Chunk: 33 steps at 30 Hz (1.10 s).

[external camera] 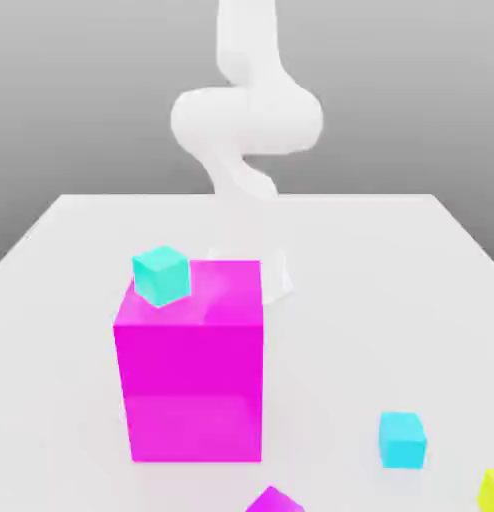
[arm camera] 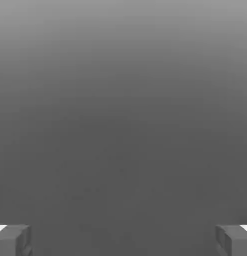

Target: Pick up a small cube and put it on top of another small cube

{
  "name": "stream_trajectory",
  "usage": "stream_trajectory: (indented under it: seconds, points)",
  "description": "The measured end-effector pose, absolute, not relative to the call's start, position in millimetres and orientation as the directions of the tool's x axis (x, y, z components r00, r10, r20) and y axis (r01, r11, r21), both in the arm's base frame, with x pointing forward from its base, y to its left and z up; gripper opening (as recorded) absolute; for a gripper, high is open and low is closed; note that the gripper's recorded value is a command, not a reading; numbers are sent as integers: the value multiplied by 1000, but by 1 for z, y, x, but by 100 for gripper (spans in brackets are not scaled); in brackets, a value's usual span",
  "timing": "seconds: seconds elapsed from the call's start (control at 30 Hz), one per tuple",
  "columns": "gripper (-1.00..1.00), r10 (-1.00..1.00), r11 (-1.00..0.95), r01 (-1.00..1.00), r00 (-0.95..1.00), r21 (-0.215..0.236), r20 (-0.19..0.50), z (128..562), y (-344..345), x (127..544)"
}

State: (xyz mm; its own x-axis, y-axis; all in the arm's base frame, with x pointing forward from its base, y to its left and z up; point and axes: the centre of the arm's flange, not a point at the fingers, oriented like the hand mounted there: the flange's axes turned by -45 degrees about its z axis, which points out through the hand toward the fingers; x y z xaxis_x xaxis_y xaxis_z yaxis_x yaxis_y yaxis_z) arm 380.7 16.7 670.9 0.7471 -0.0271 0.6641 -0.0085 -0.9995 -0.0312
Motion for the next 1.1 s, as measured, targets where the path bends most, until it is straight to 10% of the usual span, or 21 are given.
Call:
stream_trajectory:
  seconds: [0.4,0.8,0.97,1.0,1.1]
  points:
    - [0,-54,-997,-29,931,-73,360,445,113,468]
    - [0,-58,-998,-57,998,-11,29,212,194,417]
    - [0,-61,-998,-61,998,-1,0,147,199,409]
    - [-100,-61,-998,-61,998,-1,0,135,198,408]
    - [-100,-61,-998,-61,998,-1,1,135,198,409]
